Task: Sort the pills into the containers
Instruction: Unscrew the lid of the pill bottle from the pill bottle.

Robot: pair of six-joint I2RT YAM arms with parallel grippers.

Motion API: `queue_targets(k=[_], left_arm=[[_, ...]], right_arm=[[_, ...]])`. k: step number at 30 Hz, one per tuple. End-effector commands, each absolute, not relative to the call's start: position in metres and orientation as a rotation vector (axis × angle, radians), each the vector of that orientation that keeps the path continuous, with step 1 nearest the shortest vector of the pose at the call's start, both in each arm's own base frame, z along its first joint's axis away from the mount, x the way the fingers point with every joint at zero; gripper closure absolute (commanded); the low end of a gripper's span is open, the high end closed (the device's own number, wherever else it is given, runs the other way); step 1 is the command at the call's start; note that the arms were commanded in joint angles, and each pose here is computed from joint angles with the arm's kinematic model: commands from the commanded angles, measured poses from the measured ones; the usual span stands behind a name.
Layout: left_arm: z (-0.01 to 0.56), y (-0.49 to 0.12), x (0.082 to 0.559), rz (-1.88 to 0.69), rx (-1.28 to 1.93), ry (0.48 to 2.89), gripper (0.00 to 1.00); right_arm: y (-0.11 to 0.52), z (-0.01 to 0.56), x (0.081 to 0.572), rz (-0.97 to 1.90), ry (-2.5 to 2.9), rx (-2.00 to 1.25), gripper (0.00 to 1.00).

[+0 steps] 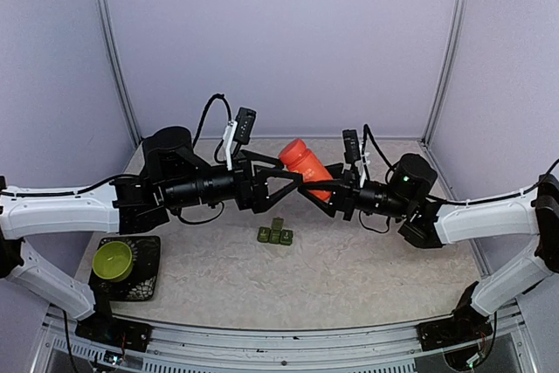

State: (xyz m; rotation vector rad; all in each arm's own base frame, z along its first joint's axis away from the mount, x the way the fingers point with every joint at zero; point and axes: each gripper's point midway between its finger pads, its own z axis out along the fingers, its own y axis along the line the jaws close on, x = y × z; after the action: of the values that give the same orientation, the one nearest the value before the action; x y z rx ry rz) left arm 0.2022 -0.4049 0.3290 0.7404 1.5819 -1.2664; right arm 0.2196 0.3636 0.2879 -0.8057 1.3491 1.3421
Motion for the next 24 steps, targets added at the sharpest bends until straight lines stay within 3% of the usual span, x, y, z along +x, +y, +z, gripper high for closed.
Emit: queue_targets(k=[1,13,24], left_arm=[[0.357,-0.399,0.184,-1.309,0.764,1.477,0.03],[0.344,-0.385,0.229,-1.187,0.623,1.613,0.01],[0.352,-0.412,0.207,-1.270,0.850,1.547,0.03]], right_arm=[[0.349,0.283,0.236,1.287,1.398,-0.721,0.95],[0.344,0.306,0.193,1.337,1.199,-0.923,0.94],[0.352,0.298,0.185,1.382,1.200,-0.983,0.93]])
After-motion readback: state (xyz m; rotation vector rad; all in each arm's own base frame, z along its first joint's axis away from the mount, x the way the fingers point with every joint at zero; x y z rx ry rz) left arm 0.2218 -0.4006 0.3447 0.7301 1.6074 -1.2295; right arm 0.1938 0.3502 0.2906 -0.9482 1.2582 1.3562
